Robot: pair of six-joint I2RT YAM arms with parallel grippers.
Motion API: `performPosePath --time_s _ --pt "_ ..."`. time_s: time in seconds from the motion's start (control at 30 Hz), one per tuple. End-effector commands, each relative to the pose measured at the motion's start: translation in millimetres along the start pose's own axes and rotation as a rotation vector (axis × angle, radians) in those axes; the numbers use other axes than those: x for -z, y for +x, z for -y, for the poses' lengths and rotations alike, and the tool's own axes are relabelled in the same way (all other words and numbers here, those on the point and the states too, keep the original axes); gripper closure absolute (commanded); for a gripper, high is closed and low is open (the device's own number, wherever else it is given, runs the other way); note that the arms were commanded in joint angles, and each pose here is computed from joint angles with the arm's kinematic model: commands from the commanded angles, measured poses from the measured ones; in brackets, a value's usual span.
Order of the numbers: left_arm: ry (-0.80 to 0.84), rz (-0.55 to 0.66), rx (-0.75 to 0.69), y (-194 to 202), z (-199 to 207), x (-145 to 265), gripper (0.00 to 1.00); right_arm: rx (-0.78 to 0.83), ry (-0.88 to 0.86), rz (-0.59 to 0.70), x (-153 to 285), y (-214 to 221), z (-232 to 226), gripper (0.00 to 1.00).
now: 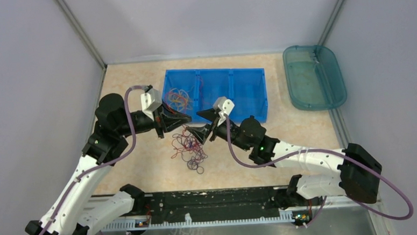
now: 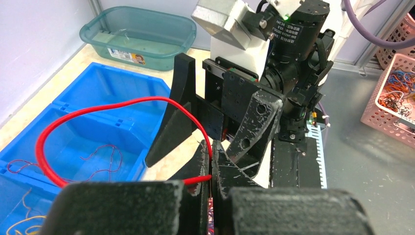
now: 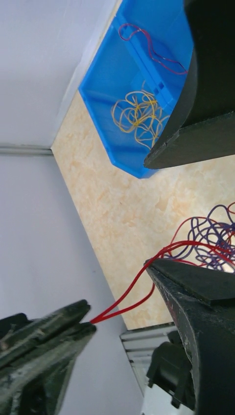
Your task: Untangle the cables
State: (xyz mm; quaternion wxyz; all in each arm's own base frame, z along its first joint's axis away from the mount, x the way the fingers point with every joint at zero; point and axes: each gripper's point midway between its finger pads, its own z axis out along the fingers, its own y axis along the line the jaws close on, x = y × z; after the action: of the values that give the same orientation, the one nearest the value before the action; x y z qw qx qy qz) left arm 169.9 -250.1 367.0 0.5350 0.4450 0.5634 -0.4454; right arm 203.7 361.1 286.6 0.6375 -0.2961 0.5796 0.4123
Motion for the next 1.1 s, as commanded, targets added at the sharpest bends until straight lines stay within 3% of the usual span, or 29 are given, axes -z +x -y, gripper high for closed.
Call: performPosePath --time_s 0.0,0.37,0.77,1.07 --pt "0.013 0.041 -0.020 -17 8 3 1.00 0.006 0.042 0.178 -11 -58 2 0.32" --pt "0.066 0.078 0.008 -38 14 -1 1.00 -0.009 0.062 0.180 -36 -44 0 0.33" --pt "0.061 0.192 -0.179 -116 11 -1 1.00 -0.144 0.052 -0.002 -32 67 -3 0.41" --pt "0.021 0.292 -0.329 -178 13 8 1.00 -0.171 0.113 -0.091 -13 118 7 0.41"
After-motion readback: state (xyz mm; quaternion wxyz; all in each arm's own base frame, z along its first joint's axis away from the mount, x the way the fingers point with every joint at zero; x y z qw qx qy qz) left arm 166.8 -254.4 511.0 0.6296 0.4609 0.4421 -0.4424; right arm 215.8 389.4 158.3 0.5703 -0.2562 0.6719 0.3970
